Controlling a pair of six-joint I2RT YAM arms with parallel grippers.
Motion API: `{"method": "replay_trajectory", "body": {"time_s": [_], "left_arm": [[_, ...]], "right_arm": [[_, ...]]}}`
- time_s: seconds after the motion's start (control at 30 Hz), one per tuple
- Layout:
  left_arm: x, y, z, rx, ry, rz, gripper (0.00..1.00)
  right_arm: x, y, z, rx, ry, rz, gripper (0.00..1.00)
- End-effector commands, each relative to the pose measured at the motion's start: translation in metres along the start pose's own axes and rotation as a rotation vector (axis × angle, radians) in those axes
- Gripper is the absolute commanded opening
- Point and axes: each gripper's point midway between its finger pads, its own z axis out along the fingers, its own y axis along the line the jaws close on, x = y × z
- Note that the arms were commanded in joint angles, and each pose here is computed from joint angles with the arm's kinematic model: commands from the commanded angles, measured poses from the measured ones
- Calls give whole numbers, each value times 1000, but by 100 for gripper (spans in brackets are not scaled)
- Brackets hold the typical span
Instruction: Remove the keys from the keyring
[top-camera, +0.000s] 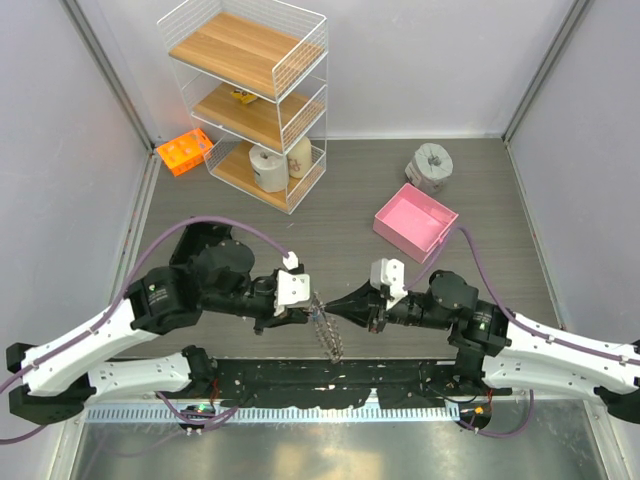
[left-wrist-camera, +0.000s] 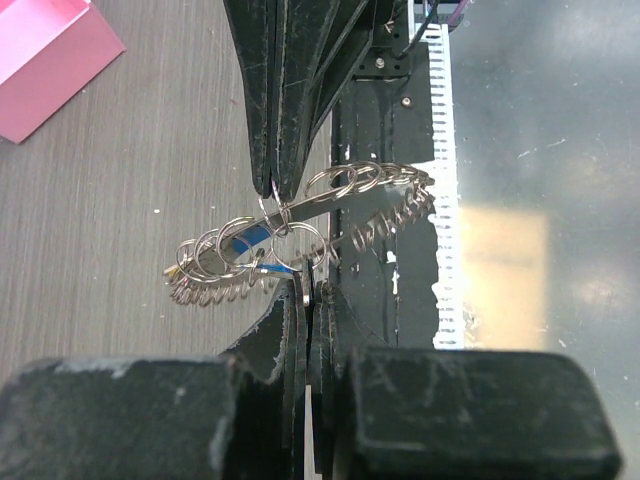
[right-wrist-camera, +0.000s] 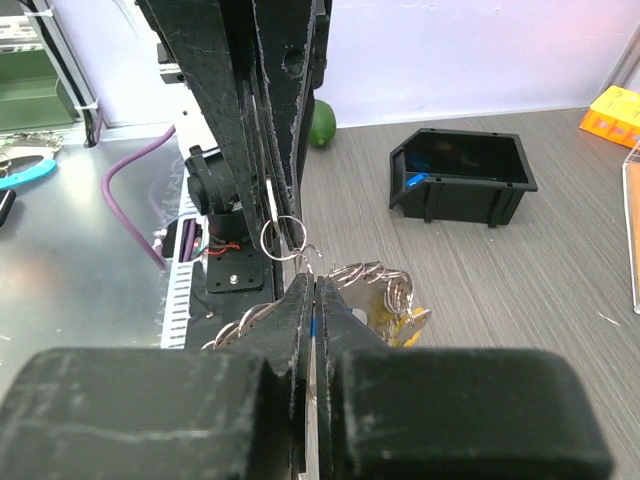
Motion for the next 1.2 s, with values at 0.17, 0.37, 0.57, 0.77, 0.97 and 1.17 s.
{"method": "replay_trajectory", "body": {"time_s": [0.17, 0.37, 0.57, 0.77, 0.97, 1.17], "left_arm": [[-9, -11, 5, 33, -113, -59, 0], [-4, -5, 13, 0, -116, -70, 0], [11, 6, 19, -53, -76, -61, 0], [22, 13, 20, -97, -56, -32, 0], [27, 16, 18, -125, -70, -9, 0], [27, 17, 12, -142, -73, 1, 0]], "right_arm": [[1, -42, -15, 224, -189, -119, 5], [5, -47, -26, 268, -359, -186, 5], [26, -61, -19, 333, -328, -193, 5], [33, -71, -15, 379, -351, -189, 5], [38, -74, -7, 383, -354, -184, 5], [41, -76, -4, 392, -354, -159, 5]]}}
